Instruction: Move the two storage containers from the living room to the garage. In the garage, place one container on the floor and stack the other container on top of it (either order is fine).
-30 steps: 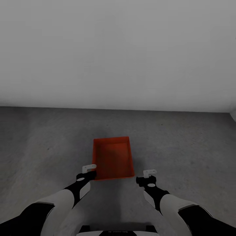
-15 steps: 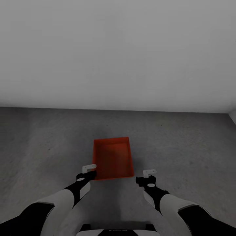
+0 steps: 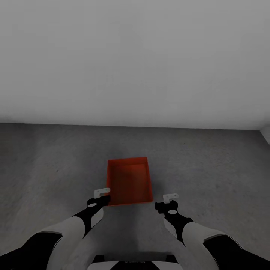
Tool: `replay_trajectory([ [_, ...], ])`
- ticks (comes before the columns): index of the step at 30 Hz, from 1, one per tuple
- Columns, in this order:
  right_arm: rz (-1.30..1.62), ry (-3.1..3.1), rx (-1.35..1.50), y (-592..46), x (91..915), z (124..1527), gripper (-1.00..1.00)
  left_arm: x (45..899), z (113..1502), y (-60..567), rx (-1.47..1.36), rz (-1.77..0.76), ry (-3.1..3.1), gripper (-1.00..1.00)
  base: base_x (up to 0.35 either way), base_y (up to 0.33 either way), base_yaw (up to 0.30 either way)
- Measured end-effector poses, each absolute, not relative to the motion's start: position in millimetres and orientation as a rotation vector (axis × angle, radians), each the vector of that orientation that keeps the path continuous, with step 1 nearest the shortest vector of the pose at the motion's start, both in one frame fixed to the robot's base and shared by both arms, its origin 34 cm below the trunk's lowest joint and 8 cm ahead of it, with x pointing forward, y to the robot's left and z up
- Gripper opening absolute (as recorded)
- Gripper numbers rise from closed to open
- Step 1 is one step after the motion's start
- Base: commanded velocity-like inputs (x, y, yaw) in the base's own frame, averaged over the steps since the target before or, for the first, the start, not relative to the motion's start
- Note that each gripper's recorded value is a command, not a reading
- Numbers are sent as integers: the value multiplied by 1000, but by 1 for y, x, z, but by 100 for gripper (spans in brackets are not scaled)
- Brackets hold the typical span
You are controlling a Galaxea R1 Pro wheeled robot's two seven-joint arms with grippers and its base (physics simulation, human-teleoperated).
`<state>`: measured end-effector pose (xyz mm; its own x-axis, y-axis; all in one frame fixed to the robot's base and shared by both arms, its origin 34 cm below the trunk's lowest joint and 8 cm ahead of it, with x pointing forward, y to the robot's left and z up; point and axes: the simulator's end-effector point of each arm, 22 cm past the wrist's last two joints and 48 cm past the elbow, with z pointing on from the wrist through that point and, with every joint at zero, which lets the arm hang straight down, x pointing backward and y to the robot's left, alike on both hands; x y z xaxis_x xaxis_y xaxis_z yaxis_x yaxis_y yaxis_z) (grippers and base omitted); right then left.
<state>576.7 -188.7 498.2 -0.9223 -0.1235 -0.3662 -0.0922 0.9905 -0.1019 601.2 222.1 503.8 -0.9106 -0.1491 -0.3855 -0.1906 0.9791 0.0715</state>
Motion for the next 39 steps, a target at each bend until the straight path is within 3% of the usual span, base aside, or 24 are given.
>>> replay_trajectory([
  [39,-112,2754,-131,-187,568,543,100,594,549,222,-243,150,2732,100,0,0,-20],
])
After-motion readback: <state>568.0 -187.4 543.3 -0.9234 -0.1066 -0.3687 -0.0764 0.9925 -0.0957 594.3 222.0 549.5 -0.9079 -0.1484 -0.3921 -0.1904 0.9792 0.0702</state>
